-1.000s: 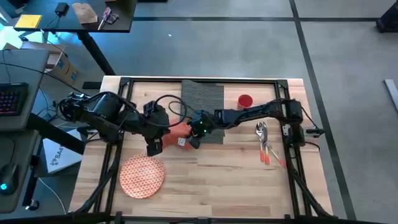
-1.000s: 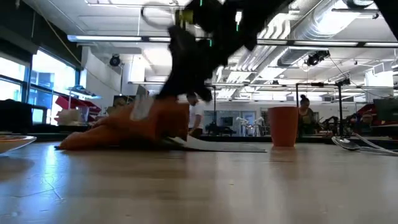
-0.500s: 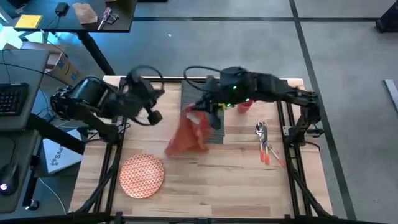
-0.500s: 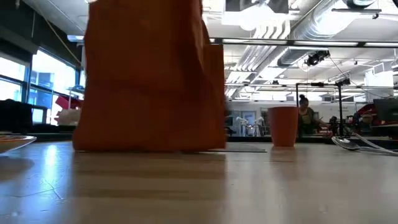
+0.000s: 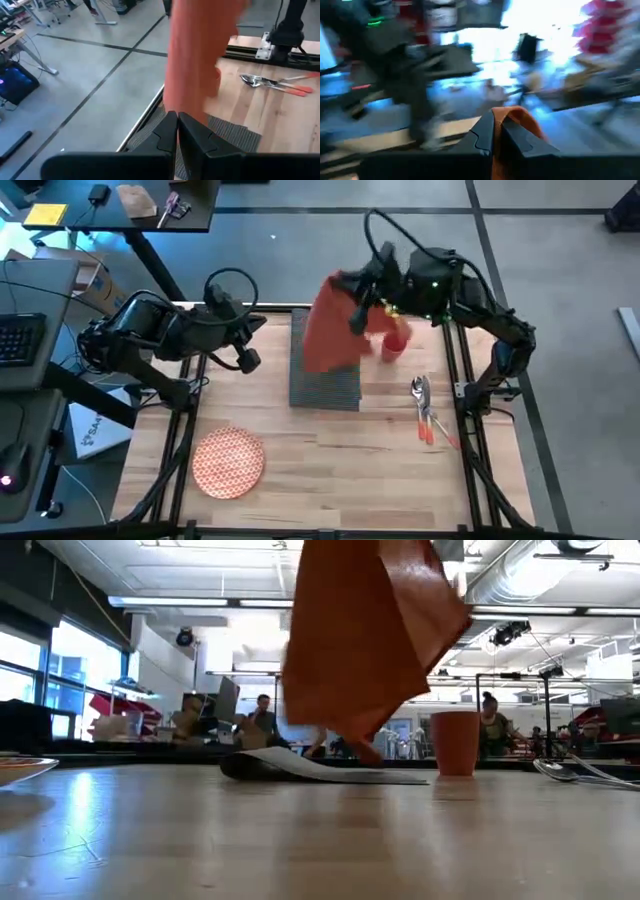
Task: Set table place
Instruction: Fold the orange table napkin
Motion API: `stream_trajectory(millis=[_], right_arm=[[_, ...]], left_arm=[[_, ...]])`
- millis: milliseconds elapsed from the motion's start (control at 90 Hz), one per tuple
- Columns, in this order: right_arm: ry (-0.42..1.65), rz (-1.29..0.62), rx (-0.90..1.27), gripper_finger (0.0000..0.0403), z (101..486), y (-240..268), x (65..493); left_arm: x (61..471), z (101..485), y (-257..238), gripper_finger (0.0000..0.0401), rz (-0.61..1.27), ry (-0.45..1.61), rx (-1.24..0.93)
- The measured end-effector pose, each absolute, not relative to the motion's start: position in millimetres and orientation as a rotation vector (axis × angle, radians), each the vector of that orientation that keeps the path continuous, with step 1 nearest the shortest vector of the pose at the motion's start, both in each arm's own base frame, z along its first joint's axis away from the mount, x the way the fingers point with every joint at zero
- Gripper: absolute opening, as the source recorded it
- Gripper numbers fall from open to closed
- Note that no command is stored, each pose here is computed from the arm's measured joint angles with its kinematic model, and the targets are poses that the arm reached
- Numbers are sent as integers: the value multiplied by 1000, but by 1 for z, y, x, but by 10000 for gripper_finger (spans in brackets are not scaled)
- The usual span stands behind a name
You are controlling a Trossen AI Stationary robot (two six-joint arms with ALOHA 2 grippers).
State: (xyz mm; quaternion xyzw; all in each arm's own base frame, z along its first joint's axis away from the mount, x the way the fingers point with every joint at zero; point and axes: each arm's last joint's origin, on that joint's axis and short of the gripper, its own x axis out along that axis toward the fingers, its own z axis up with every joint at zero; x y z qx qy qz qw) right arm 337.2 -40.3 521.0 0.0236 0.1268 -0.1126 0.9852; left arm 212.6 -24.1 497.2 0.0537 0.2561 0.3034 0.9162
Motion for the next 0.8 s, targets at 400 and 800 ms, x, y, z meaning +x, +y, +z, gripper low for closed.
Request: stream_trajectory(millis=[400,800], right_arm=[[557,144,167,0,448,3,400],[71,-237,215,0,530,-4,354]], left_arm=[[214,495,-29,0,473,563,54],[225,502,-40,1,262,510,138]])
